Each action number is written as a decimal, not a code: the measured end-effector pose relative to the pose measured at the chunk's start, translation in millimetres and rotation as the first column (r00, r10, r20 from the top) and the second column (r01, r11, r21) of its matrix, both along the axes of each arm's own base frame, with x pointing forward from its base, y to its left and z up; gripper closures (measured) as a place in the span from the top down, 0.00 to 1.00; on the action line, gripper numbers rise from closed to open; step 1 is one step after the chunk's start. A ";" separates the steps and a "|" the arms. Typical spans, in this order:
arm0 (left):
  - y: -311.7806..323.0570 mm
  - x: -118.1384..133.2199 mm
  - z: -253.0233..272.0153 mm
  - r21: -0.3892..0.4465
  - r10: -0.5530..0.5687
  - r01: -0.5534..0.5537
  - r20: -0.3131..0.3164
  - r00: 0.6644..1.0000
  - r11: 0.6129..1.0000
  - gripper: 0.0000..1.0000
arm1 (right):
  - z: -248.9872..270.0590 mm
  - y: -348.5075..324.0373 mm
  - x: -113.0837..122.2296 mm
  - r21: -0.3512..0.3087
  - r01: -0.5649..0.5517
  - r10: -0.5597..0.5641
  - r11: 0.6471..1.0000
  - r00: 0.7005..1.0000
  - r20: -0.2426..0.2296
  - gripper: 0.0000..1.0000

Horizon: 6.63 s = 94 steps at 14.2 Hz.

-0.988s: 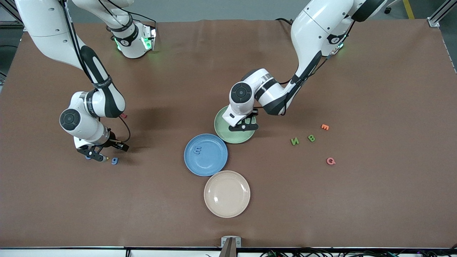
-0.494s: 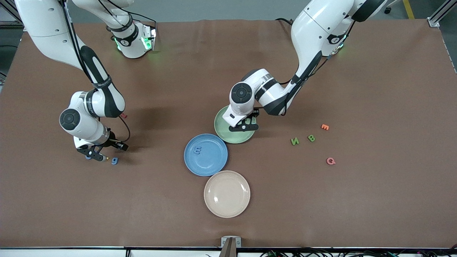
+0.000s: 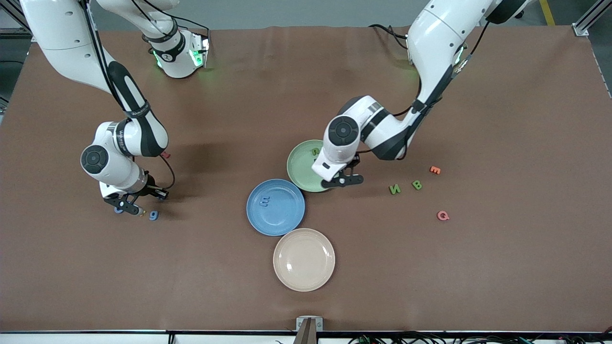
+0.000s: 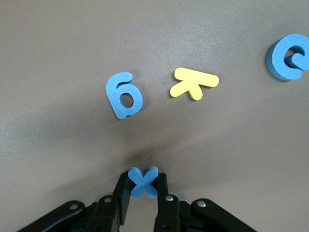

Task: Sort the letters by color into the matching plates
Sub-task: 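Reach green N with the left gripper while the right gripper carries x, then grasp green N with the left gripper while the right gripper releases x, then carry N to the green plate while the right gripper reaches blue 6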

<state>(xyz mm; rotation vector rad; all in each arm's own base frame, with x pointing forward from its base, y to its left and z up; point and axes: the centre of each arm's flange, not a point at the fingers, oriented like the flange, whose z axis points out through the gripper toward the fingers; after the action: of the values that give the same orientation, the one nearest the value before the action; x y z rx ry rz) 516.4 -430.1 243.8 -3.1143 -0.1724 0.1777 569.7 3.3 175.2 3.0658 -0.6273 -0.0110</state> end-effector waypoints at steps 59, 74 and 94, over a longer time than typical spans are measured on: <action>191.2 44.7 -66.3 0.002 0.186 -0.186 0.034 0.982 0.982 0.37 | 31.6 415.7 29.3 0.072 0.445 -0.448 0.893 0.893 0.031 1.00; 126.2 40.9 -16.7 -0.018 0.184 -0.183 0.030 0.983 0.983 0.33 | 60.1 379.8 46.7 -0.015 0.377 -0.377 0.926 0.926 -0.014 1.00; -115.9 -54.9 -42.5 -0.046 0.179 -0.176 0.079 0.981 0.983 0.33 | 51.3 7.2 80.5 0.000 -0.277 0.277 0.961 0.961 0.008 0.93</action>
<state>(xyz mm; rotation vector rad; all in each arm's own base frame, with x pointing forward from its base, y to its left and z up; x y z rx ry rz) 461.4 -545.9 201.3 -3.1449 -0.4543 0.0543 650.2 10.5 226.5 3.1251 -0.1930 0.0040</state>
